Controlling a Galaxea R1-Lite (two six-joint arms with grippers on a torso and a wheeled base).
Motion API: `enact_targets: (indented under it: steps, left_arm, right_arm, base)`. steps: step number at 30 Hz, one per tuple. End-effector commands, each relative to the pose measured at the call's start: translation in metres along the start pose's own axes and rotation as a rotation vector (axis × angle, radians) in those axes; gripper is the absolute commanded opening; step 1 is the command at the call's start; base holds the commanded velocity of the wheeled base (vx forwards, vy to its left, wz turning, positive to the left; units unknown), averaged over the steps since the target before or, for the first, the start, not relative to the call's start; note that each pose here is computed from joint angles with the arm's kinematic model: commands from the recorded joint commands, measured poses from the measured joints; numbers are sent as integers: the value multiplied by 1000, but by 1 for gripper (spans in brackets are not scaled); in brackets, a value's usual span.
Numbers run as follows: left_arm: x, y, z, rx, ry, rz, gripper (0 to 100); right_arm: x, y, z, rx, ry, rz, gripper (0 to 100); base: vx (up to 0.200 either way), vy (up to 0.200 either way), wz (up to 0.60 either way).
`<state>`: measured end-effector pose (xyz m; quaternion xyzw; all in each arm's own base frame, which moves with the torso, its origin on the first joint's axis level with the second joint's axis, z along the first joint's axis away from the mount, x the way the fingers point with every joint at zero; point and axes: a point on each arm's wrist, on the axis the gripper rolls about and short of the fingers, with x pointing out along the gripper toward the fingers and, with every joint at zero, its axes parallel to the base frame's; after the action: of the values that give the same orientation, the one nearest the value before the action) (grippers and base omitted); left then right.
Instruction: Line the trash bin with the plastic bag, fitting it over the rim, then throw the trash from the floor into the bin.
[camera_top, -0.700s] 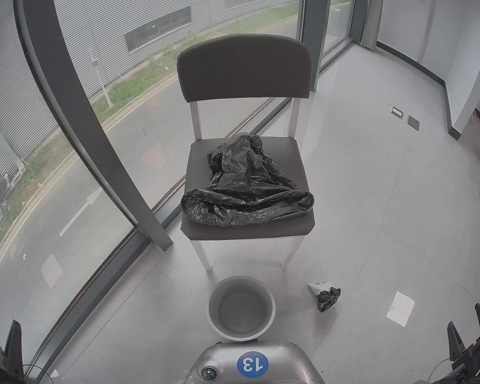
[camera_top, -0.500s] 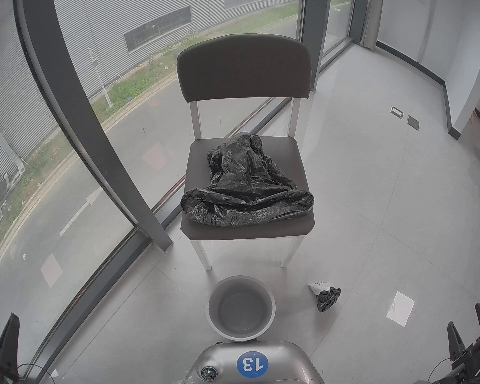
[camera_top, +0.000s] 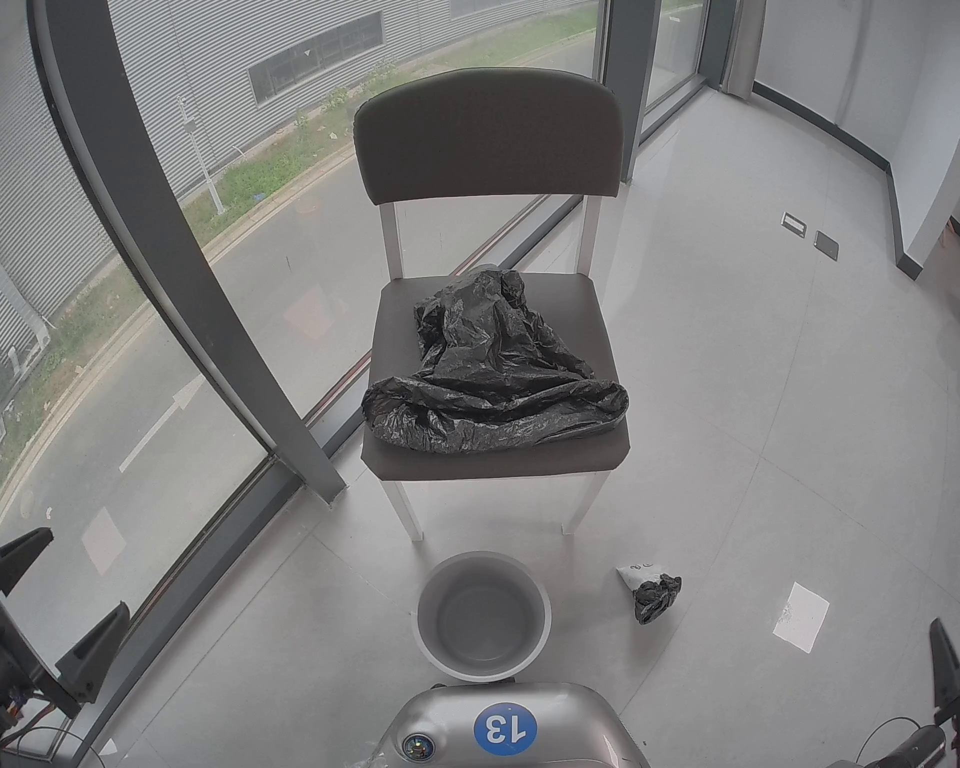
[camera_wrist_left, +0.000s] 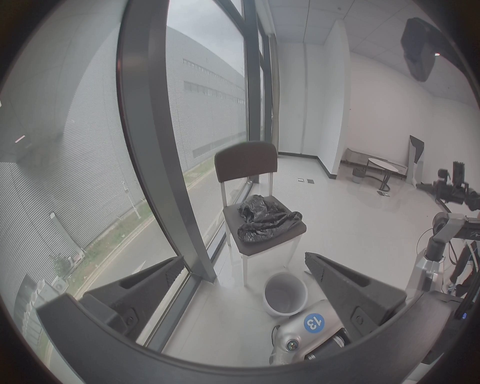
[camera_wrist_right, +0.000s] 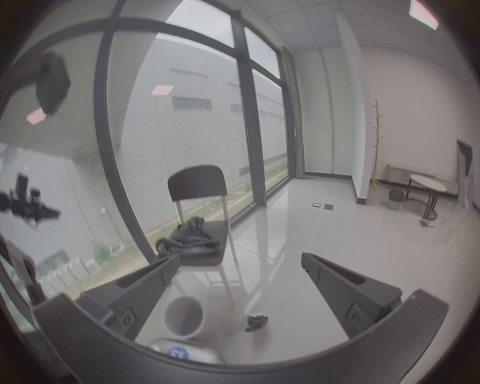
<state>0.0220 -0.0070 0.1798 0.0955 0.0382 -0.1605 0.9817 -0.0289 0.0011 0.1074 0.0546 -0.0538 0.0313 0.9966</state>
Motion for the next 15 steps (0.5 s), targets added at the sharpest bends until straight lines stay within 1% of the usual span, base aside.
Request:
enact_targets:
  steps: [1,3,4,5,7,9,11,12,13,15]
  left_arm:
    - [43,6,13,-11,141,-78,100]
    - [49,4,16,-3,127,-121,100]
    - [50,3,16,-2,125,-128,100]
    - [55,1,19,-1,111,-164,100]
    - [65,1,24,-12,108,-170,100]
    - [85,1,32,-42,119,-177,100]
    - [97,1,34,-69,127,-181,100]
    - [113,-1,34,-107,147,-186,100]
    - [119,-3,33,-121,158,-184,100]
    - [135,-6,29,-149,183,-176,100]
  right_arm:
    - [16,6,54,79,59,58,100]
    - [23,5,52,67,111,74,100]
    - [24,5,52,64,119,75,100]
    - [29,5,53,54,148,78,100]
    - [36,6,55,27,170,77,100]
    - [46,6,59,-2,189,81,100]
    - [51,6,61,-3,190,82,100]
    - [58,6,63,-3,197,83,100]
    - [61,6,63,-2,203,82,100]
    - [69,6,63,2,236,87,100]
  base:
    - [0,0,0]
    - [0,0,0]
    - [0,0,0]
    - [0,0,0]
    - [0,0,0]
    - [0,0,0]
    - [0,0,0]
    - [0,0,0]
    - [0,0,0]
    - [0,0,0]
